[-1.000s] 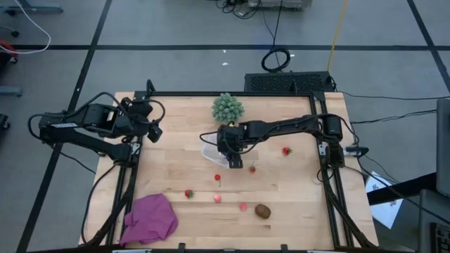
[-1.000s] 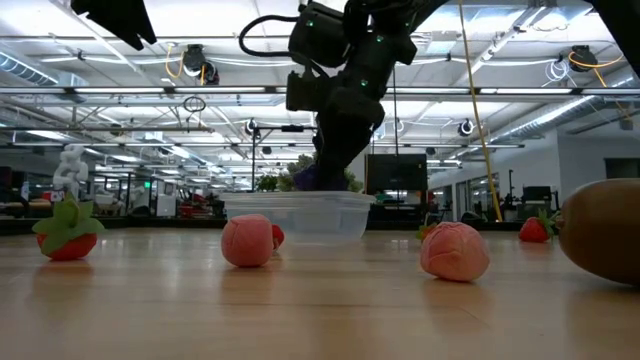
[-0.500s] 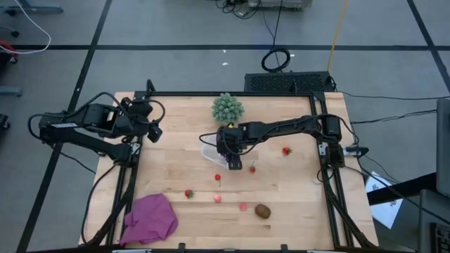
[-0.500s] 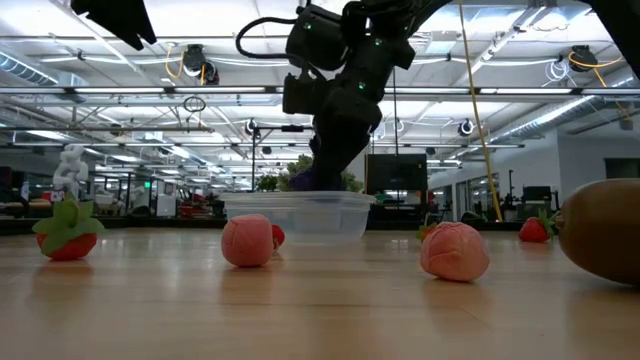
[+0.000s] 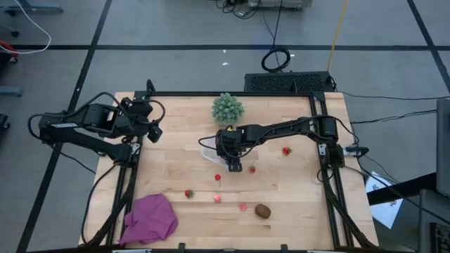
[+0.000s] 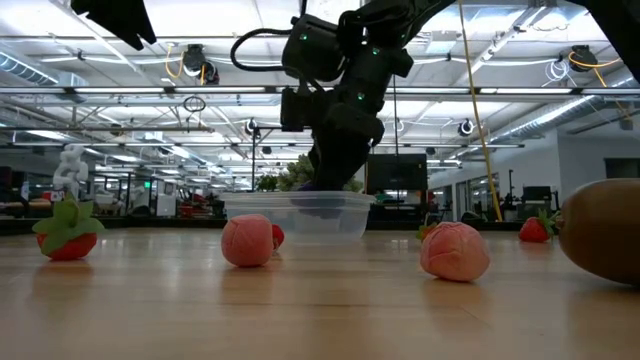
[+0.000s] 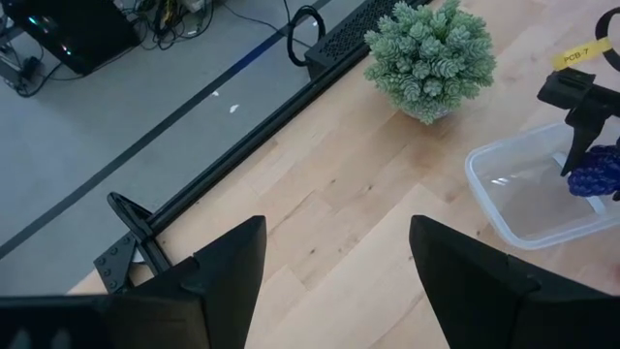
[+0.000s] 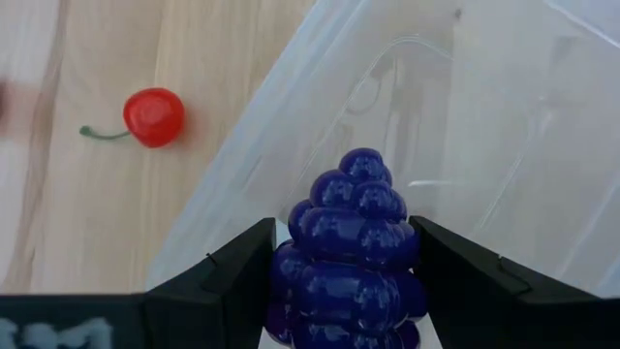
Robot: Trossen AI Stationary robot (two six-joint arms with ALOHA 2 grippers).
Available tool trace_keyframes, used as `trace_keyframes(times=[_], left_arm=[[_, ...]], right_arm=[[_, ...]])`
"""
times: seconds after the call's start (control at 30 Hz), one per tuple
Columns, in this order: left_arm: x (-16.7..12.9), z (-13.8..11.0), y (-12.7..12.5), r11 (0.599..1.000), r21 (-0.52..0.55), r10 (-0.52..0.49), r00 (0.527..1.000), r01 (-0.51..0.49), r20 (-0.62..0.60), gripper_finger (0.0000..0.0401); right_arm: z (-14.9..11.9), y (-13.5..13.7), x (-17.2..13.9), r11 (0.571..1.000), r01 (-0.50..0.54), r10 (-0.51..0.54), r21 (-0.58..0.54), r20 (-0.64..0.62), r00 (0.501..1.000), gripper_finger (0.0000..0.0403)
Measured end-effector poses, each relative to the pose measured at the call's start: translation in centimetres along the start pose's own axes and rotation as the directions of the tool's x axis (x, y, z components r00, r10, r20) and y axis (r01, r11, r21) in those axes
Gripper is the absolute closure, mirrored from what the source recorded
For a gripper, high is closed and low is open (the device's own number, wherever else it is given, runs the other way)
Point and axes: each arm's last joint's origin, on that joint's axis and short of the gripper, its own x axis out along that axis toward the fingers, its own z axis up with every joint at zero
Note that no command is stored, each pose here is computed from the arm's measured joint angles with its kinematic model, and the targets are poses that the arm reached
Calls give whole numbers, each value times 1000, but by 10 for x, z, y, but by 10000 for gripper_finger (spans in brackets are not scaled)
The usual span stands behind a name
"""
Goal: Pick and placing Produce into tupperware
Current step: Put the grape into the transparent bin, then put the left strawberry into the transparent bin
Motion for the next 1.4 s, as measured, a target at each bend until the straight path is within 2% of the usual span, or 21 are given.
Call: trace_keyframes(times=[0.33, 0.77, 0.83, 0.93, 1.03, 1.13, 1.3, 1.4], left_arm=[[0, 0, 0, 1000, 0, 0, 1000, 0, 0, 144], [0, 0, 0, 1000, 0, 0, 1000, 0, 0, 144], [0, 0, 0, 1000, 0, 0, 1000, 0, 0, 144], [0, 0, 0, 1000, 1, 0, 1000, 0, 0, 144], [0, 0, 0, 1000, 1, 0, 1000, 0, 0, 144], [0, 0, 0, 1000, 0, -6, 1000, 6, -4, 144], [0, -1, -2, 998, -1, -59, 997, 59, -43, 144], [1, -1, -4, 997, -7, -80, 995, 80, -66, 144]], right_arm=[[1, 0, 0, 1000, 2, -2, 17, 14, 1000, 186], [2, 0, 0, 1000, 6, -5, -8, 16, 1000, 121], [2, -1, 0, 999, 21, -20, -29, 23, 1000, 120], [6, -1, -4, 992, 97, -94, -84, 40, 995, 121], [20, 2, -19, 978, 171, -163, -118, 75, 984, 121], [35, 11, -38, 967, 205, -189, -153, 111, 976, 121], [36, 35, -72, 948, 247, -238, -200, 72, 969, 121], [29, 48, -93, 942, 295, -292, -160, 41, 956, 121]])
